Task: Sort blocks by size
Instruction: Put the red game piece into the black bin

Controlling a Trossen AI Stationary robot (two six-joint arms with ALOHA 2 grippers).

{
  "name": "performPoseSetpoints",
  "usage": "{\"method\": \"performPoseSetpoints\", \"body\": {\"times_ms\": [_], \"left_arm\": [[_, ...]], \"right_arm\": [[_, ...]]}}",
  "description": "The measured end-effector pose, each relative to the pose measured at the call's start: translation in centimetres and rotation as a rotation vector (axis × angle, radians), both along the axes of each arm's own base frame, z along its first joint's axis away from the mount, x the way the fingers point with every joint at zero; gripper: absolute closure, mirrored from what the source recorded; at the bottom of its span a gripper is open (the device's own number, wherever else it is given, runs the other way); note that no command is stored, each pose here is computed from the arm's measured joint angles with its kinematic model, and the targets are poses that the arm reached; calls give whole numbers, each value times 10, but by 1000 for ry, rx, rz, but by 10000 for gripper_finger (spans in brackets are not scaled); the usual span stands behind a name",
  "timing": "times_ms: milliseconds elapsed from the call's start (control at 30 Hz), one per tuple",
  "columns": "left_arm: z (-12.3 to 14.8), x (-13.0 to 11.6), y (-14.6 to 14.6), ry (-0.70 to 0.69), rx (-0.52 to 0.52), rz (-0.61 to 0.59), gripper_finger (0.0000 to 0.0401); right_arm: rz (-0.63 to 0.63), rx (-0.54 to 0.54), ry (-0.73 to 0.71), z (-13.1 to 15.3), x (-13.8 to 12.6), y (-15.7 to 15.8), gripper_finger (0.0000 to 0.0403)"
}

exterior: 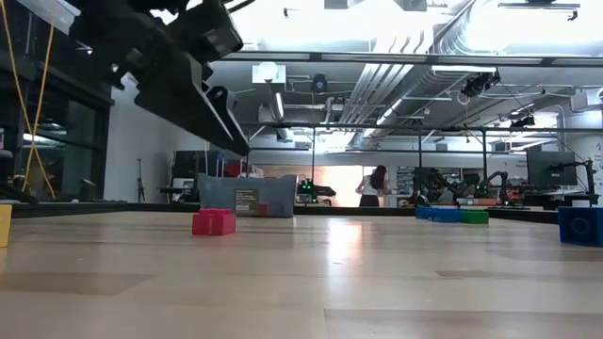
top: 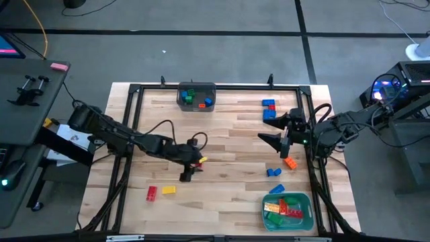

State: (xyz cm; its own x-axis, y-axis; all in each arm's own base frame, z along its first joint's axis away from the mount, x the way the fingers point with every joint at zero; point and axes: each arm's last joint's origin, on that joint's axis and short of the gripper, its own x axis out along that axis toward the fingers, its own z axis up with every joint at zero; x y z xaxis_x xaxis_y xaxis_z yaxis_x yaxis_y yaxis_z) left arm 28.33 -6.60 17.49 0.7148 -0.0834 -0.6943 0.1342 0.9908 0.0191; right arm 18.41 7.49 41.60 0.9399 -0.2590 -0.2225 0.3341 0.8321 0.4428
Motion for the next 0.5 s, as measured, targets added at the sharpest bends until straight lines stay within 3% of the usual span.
{"method": "performPoseSetpoints", "body": {"times_ms": [167, 500], "left_arm": [[-20, 2, 7, 88, 81, -45, 172], [-49, 7, 13, 194, 55, 26, 172]], "right_arm": [[-8, 19, -6, 0, 0, 0, 50], [-47, 38, -22, 0, 0, -1, 50]]}}
